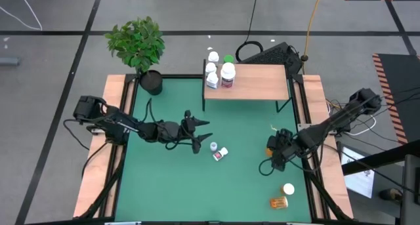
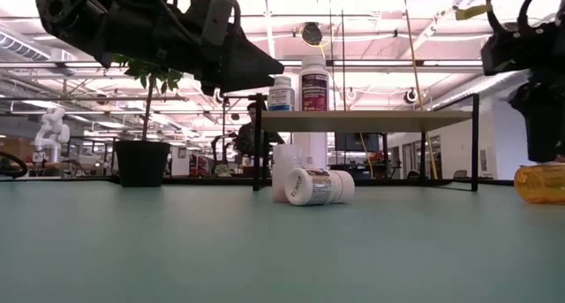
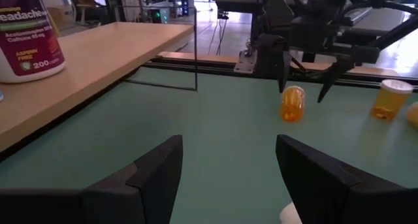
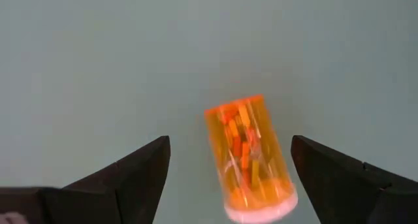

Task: Pick and place medicine bottles onto shelf by color
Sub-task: Put the top orange pill bottle on the shelf

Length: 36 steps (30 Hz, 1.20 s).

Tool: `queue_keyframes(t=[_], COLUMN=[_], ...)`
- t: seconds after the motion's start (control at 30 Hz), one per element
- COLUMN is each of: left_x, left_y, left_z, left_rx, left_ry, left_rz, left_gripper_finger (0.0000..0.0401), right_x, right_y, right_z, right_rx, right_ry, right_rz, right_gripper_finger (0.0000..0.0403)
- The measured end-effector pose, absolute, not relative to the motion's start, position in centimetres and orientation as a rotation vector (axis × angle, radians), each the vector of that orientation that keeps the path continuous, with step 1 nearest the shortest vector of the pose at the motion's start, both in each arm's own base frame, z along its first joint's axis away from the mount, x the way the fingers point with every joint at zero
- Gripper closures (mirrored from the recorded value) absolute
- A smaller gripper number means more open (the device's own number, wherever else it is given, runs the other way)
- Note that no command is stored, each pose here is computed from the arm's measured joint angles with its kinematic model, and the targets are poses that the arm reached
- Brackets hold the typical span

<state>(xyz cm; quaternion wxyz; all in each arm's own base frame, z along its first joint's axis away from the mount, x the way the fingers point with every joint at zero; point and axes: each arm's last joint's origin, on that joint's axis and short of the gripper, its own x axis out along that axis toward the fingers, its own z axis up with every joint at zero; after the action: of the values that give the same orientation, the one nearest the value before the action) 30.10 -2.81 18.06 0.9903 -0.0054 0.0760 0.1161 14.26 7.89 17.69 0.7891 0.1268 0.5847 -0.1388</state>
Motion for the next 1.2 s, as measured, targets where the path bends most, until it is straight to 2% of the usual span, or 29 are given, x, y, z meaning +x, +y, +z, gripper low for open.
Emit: queue_keyframes(t=[0.33, 0.57, 0.67, 1.0, 1.07, 1.2], left_x=[30.1, 30.1, 30.1, 30.1, 30.1, 30.4], left_y=[-2.8, -2.8, -2.7, -2.8, -2.8, -4.0], left_z=[18.0, 18.0, 18.0, 18.0, 18.0, 18.1], left_rx=[-0.004, 0.014, 0.018, 0.019, 0.016, 0.081], left_ry=[0.157, 0.161, 0.161, 0.162, 0.163, 0.177], left_rz=[0.235, 0.234, 0.233, 0.233, 0.217, 0.032], left_gripper_finger=[0.0155, 0.0155, 0.0155, 0.0155, 0.0155, 0.0155], right_x=[13.1, 12.3, 12.2, 13.6, 14.2, 15.6], right_y=[7.3, 6.9, 6.9, 7.7, 8.1, 8.7], right_z=[17.4, 15.3, 14.6, 14.5, 14.7, 15.5], right_rx=[0.202, 0.215, 0.243, 0.340, 0.389, 0.493], right_ry=[1.346, 1.389, 1.380, 1.231, 1.169, 1.021], right_rz=[-0.343, -0.324, -0.329, -0.235, -0.204, -0.148], right_gripper_finger=[0.0093, 0.0094, 0.0107, 0.0197, 0.0202, 0.0195])
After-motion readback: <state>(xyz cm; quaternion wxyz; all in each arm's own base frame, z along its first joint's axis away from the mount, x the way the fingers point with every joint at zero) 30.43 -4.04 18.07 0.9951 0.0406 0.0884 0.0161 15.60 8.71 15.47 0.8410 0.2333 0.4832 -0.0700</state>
